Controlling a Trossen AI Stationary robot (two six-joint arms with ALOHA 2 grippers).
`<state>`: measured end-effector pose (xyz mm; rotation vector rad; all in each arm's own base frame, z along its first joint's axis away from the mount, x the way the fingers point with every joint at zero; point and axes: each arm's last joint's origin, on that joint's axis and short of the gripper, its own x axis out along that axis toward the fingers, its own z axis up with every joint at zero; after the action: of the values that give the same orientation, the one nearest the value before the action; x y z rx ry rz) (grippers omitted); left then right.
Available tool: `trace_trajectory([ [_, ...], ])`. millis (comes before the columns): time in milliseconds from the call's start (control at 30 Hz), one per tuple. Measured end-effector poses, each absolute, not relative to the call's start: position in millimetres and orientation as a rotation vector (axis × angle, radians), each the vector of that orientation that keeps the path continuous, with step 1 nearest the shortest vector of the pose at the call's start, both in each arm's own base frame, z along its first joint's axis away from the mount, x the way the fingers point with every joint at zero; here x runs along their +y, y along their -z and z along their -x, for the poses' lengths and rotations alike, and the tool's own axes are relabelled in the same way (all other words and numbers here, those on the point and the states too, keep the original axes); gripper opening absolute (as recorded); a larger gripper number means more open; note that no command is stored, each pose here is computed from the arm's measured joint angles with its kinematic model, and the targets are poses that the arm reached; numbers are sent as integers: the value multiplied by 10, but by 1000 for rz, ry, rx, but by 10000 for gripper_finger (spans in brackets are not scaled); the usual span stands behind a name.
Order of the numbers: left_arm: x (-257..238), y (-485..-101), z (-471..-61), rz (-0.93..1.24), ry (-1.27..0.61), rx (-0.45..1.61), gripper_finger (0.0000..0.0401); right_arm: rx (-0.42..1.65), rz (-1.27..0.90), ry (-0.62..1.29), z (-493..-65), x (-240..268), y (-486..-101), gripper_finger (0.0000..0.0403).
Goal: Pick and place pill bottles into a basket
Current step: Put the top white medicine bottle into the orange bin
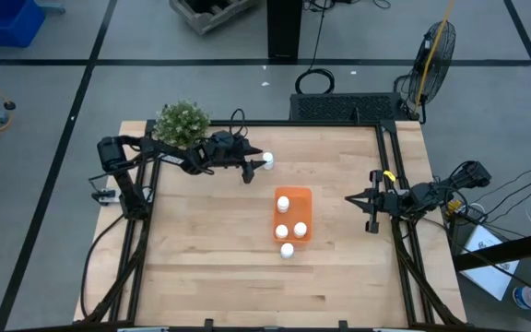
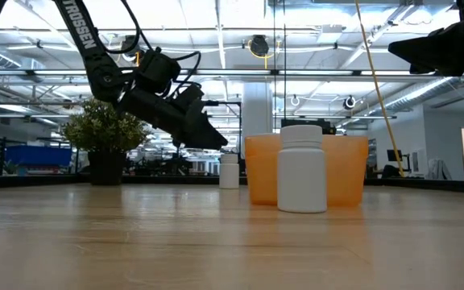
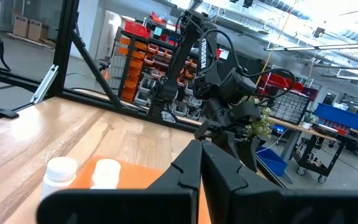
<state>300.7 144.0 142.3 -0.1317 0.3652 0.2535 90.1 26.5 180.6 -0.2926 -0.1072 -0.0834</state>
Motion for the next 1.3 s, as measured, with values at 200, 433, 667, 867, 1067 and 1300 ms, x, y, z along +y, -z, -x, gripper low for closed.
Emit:
trace_trajectory([
  [200, 1441, -1417, -3004, 121, -259, 375, 223, -107, 292, 84, -901, 265, -1806, 4],
  [433, 1410, -1340, -3014, 113, -262, 422, 223, -107, 293, 83, -901, 265, -1806, 4],
  [667, 1413, -1210, -3117, 148, -307, 486, 223, -107, 293, 83, -901, 265, -1805, 4],
  [867, 1477, -1164, -3258, 151, -301, 489, 223, -106, 293, 83, -903, 266, -1805, 4],
  [1067, 1546, -1120, -3407, 157, -298, 515, 223, -100, 297, 80, -907, 269, -1799, 4],
  [1300, 1597, -1262, -3514, 130, -279, 459, 223, -100, 297, 81, -907, 268, -1800, 4],
])
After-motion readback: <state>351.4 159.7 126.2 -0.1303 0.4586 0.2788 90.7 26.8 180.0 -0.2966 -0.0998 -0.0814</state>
